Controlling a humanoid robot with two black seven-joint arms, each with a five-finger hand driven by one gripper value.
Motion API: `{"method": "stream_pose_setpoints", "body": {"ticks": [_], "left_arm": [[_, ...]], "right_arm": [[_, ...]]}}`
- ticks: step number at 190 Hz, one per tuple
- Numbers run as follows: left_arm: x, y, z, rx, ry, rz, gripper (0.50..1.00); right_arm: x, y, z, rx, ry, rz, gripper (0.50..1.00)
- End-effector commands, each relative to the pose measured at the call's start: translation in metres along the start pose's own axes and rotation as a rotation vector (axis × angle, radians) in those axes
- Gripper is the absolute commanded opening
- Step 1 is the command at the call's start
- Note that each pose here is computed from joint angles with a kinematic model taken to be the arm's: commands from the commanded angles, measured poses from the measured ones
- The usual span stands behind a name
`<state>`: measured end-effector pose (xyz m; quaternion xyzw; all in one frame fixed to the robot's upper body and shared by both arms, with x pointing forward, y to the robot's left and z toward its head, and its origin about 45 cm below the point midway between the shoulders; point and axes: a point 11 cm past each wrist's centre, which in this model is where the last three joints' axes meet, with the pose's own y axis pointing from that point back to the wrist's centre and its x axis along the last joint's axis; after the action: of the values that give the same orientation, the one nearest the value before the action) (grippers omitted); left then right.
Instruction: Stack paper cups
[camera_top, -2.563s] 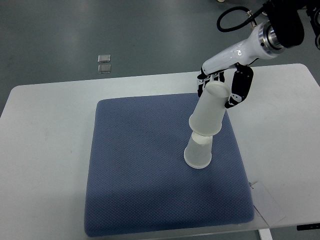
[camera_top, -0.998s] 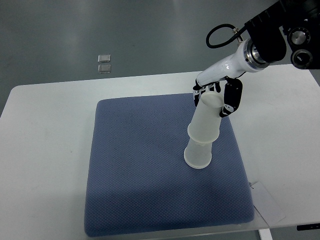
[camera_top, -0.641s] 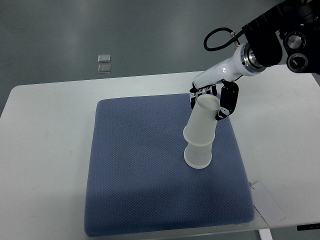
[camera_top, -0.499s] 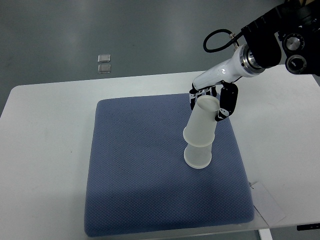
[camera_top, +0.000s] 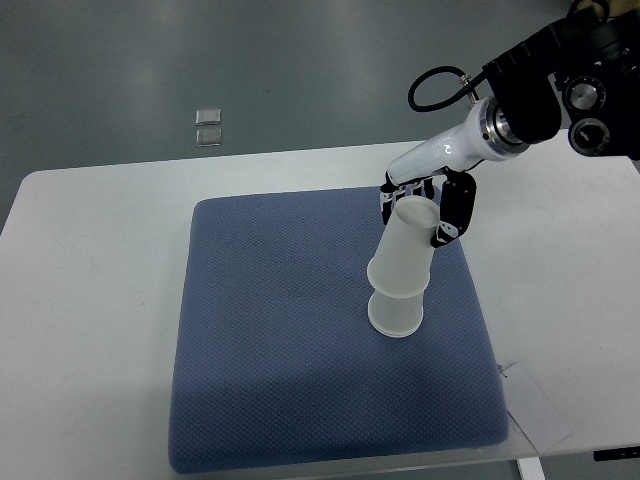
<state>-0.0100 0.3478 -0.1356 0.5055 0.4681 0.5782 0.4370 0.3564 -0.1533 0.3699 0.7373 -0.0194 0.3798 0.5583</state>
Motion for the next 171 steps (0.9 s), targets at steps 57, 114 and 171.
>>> {"method": "stream_pose_setpoints", "body": {"ticks": [57, 114, 171], "left_arm": [[-0.0001, 0.0, 0.0008, -0.001, 0.0, 0.0, 1.0], [0.0, 0.0, -0.0001, 0.0, 0.0, 0.0, 1.0], [-0.0001, 0.0, 0.0008, -0.001, 0.0, 0.0, 1.0]], "right_arm": [[-0.0012, -0.0006, 0.0006, -0.001, -0.001, -0.005, 0.707], [-0.002, -0.0009, 0.0006, 0.001, 0.0, -0.009, 0.748], [-0.0021, -0.0008, 0.001, 0.0, -0.001, -0.013, 0.778]]}}
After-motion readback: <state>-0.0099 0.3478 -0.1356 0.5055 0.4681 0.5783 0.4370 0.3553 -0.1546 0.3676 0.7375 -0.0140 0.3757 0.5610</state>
